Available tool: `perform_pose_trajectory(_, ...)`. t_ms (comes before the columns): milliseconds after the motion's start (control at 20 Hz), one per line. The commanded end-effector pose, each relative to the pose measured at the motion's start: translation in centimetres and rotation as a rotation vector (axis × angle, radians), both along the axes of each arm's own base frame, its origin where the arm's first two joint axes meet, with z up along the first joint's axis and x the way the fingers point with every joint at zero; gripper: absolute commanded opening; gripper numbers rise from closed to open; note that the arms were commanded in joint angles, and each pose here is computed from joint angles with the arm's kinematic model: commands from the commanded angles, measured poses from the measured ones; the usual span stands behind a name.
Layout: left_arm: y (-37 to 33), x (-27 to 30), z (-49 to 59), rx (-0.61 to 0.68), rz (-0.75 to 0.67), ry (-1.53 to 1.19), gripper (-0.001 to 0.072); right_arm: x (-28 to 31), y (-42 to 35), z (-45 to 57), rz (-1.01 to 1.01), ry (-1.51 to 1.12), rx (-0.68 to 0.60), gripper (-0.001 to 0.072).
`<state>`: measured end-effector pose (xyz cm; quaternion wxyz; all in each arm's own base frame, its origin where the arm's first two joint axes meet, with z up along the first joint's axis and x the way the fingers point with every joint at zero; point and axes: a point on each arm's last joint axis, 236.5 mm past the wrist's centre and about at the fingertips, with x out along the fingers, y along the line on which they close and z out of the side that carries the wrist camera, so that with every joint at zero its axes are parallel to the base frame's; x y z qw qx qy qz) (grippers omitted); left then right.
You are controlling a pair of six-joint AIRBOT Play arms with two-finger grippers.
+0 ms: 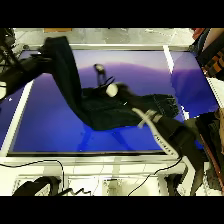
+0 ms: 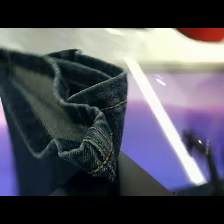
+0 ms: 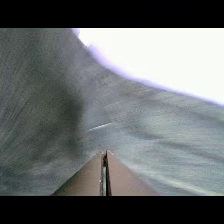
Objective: Fold the clothes and pants, and hang the long-sleeved shirts on hangers.
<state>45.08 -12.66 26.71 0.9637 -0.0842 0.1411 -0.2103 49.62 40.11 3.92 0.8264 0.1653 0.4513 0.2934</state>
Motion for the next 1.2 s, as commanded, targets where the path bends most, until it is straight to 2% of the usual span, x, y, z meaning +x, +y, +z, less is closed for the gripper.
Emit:
perform_pose_trajectory(0, -6.3, -0.6, -3.7, -0.079, -0.150, 0.132, 0.0023, 4.8, -14.1, 1.9, -0.169, 0.045, -0.099, 0.0057)
perform_pose_trajectory(150, -12.8, -2.2, -5.6, -0.171, -0.282, 0.224, 0.0024, 6.4, -25.1, 3.7, -0.326, 0.093, -0.109, 0.0057)
perform_pose_trajectory(200, -14.7, -3.0, -6.2, -0.183, -0.322, 0.247, 0.0070, 6.4, -28.1, 4.1, -0.366, 0.113, -0.112, 0.0057)
perform_pose_trajectory(300, -16.9, -4.4, -6.7, -0.158, -0.373, 0.256, 0.0712, 5.5, -32.2, 4.3, -0.415, 0.162, -0.121, 0.0057)
perform_pose_trajectory(400, -16.8, -4.8, -5.9, -0.155, -0.380, 0.238, 0.0709, 4.6, -34.8, 4.2, -0.441, 0.207, -0.131, 0.0057)
perform_pose_trajectory(550, -13.1, -3.8, -4.9, -0.127, -0.320, 0.209, 0.0708, 4.0, -36.1, 3.8, -0.443, 0.231, -0.148, 0.0057)
perform_pose_trajectory(650, -8.9, -3.1, -5.8, -0.080, -0.270, 0.246, 0.0708, 3.6, -35.0, 3.7, -0.343, 0.194, -0.194, 0.0057)
perform_pose_trajectory(950, 6.6, -4.0, -14.7, 0.106, -0.089, 0.584, 0.0708, 3.0, -31.2, 3.6, -0.196, 0.144, -0.246, 0.0057)
perform_pose_trajectory(1150, 12.9, -5.6, -21.8, 0.085, -0.006, 0.786, 0.0706, 3.1, -30.7, 3.7, -0.191, 0.132, -0.242, 0.0057)
